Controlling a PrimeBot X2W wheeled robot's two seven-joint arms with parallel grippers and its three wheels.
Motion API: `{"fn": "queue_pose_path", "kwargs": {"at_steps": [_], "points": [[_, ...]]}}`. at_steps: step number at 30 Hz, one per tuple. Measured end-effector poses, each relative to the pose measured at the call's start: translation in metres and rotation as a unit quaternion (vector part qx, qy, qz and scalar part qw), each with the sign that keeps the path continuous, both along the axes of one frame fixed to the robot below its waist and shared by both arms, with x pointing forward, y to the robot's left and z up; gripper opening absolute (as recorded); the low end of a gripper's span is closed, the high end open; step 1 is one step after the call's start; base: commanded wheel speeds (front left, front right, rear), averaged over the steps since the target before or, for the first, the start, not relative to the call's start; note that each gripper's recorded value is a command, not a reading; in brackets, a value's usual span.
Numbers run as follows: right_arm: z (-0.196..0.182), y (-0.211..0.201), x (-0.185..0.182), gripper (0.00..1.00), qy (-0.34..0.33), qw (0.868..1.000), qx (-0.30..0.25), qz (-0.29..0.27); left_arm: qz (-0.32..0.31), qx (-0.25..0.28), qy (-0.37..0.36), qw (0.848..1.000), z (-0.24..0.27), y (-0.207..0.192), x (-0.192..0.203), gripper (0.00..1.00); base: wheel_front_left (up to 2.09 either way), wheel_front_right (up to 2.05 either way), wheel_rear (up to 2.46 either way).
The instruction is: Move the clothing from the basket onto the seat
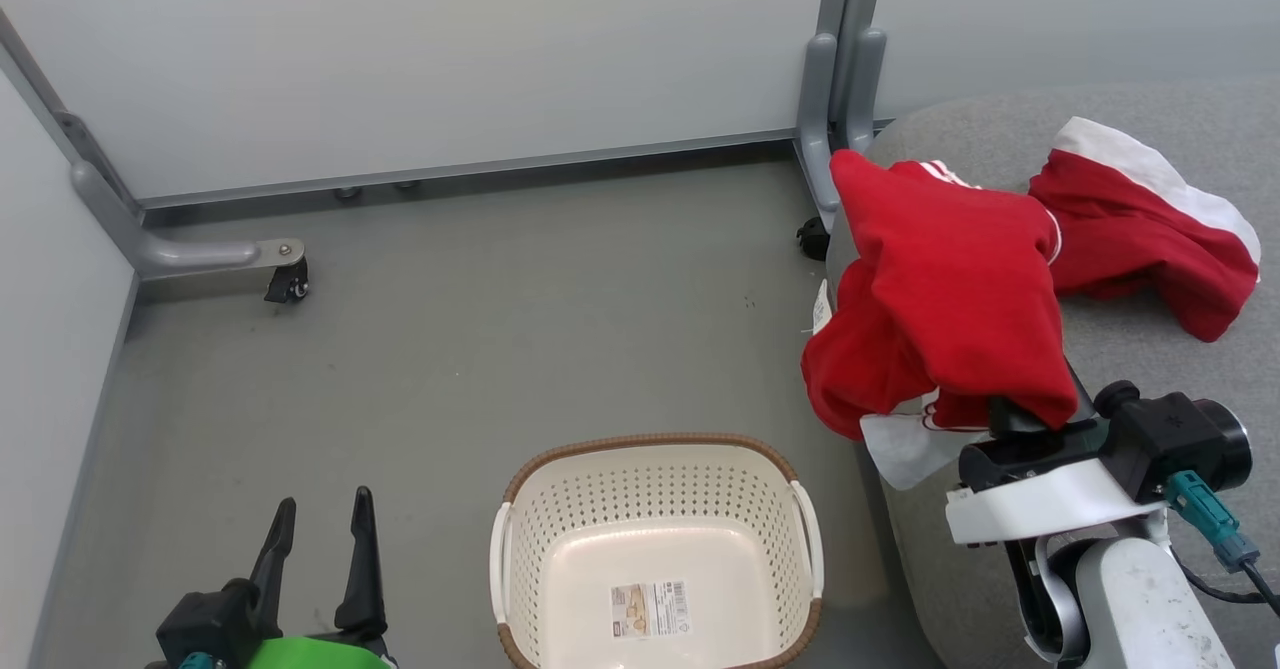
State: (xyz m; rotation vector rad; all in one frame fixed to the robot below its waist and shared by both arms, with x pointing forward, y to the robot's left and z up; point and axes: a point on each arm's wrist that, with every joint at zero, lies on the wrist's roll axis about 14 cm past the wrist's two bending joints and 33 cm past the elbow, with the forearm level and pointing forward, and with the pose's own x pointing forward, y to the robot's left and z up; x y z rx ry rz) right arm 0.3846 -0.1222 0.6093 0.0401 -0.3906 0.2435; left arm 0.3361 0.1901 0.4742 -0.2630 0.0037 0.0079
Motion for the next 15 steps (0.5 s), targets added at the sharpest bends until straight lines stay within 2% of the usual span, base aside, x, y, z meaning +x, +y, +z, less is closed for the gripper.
{"fn": "queue_pose_path", "kwargs": {"at_steps": [7, 15], "points": [[0.001, 0.0, -0.001, 0.0, -0.001, 1.0, 0.0, 0.0, -0.006, 0.001, -0.009, 1.0, 0.005, -0.004, 0.001, 1.0, 0.0, 0.0, 0.0], [0.001, 0.0, -0.002, 0.0, -0.001, 1.0, 0.0, 0.0, -0.023, 0.038, -0.011, 0.999, 0.008, -0.014, 0.002, 1.0, 0.0, 0.0, 0.0]]}}
